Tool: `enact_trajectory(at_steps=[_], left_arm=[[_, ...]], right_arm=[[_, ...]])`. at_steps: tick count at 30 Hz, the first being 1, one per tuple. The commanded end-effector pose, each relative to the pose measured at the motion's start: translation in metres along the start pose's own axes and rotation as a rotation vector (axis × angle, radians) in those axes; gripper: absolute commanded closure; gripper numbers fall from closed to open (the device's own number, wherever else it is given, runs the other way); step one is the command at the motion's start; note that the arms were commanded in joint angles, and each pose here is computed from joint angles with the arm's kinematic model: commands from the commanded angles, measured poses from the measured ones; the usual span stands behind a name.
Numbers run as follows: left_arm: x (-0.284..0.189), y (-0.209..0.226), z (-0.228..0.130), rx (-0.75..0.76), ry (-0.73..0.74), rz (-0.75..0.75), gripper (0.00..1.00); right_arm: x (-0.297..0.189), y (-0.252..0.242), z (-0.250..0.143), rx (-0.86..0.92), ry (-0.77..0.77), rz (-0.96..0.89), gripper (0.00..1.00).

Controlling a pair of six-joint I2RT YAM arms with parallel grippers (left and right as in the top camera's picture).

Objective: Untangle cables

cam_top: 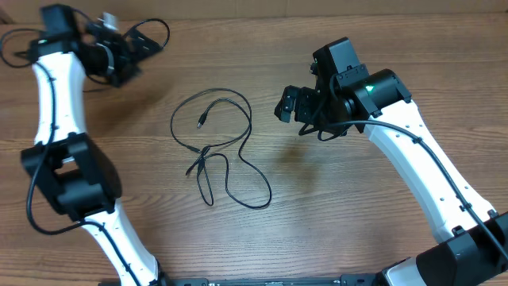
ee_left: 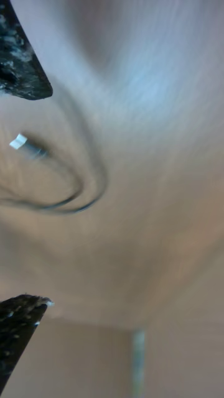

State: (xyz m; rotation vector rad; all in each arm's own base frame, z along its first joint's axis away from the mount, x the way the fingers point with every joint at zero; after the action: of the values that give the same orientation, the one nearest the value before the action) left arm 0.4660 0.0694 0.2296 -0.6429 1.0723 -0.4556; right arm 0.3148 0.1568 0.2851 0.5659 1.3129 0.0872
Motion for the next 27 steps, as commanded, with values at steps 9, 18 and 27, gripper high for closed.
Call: enact_trajectory(at_steps=[9,18,27], left_arm=[[0.076,-0.054,-0.058,0.124,0.344,0.432,0.00],[0.113,-0.099,-0.083,0.282,0.410,0.492,0.00],[0.132,-0.129,-0.109,0.349,0.488,0.471,0.00]], right_arm=[[0.003,0.001,-0.002,0.003,0.011,-0.004,0.00],[0.003,0.002,0.000,-0.002,-0.002,0.009,0.00],[0.003,-0.004,-0.007,0.013,0.043,-0.037,0.00]])
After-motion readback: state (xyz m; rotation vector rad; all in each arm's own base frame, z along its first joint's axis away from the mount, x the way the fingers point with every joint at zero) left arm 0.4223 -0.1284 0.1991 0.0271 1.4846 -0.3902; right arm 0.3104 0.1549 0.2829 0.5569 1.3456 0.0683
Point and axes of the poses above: each gripper's point midway between its finger pads, its own x axis out along the fingers, its own y axis along the line the jaws close on, z = x × y, the point moved 10 cm from there along -x, back along the fingers, and after that the axes turned 11 degrees about x, right-handed, at the moved point
